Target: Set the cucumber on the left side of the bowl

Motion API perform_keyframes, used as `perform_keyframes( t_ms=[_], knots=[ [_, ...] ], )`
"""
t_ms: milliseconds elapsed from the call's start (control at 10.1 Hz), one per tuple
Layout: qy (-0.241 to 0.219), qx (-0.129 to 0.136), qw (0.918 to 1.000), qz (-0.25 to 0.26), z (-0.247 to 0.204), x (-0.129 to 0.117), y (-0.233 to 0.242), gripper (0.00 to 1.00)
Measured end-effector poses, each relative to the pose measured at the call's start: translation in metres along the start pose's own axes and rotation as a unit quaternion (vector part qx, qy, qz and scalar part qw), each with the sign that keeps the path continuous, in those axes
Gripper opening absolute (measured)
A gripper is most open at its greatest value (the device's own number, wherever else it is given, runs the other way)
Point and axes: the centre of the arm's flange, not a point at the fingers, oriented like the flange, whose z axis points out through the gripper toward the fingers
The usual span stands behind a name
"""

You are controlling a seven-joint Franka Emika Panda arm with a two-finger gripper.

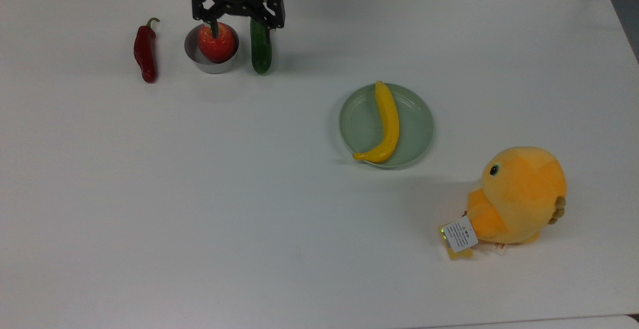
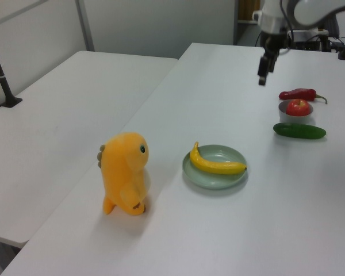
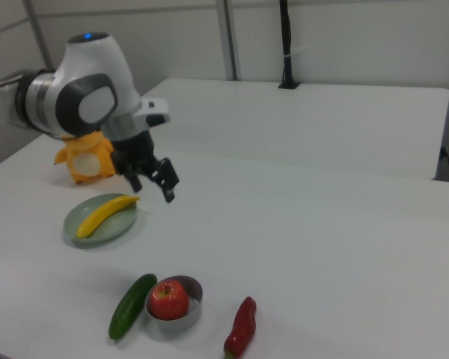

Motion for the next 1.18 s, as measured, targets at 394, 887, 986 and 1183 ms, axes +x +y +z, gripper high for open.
perform_keyframes(
  t_ms=[394, 887, 986, 1183],
  knots=[
    [0.049, 0.039, 0.9947, 0.082, -0.048, 0.021, 0.028, 1.0],
    [-0.01, 0.035, 0.9983, 0.046, -0.028, 0.029, -0.025, 1.0],
    [-0.014, 0.036, 0.9985, 0.04, -0.03, 0.031, -0.031, 1.0],
    [-0.034, 0.036, 0.9986, 0.017, -0.028, 0.028, -0.057, 1.0]
  ],
)
